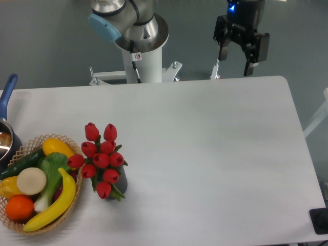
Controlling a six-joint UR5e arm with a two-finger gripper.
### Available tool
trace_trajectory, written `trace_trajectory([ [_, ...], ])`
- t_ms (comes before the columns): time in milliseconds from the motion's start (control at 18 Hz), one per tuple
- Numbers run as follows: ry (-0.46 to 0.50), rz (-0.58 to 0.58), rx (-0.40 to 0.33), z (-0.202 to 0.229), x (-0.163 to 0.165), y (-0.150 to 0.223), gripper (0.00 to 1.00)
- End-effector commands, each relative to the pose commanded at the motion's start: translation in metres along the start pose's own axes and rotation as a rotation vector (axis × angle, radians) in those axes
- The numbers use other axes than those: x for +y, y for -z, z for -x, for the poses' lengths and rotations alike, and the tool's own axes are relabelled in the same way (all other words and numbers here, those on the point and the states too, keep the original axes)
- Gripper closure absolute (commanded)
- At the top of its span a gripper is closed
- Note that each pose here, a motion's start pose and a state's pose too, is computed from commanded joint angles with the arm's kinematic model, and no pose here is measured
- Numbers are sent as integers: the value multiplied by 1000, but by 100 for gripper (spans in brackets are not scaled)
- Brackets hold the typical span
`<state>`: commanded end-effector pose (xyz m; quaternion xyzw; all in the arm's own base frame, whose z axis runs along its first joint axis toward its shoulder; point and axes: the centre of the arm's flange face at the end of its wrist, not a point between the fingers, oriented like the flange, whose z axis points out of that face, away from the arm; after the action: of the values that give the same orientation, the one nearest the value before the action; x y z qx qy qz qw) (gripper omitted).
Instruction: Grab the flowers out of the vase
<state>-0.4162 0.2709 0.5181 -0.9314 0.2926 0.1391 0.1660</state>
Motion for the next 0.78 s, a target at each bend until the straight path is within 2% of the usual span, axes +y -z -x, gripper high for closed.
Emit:
trace_trajectory([
  [333, 6, -2, -9, -3, -6, 1, 0],
  [444, 39, -2, -29, -5, -7, -2, 0],
  [611, 92, -71, -75, -8, -11, -13, 0],
  [778, 107, -73, -112, -16, -14, -16, 0],
])
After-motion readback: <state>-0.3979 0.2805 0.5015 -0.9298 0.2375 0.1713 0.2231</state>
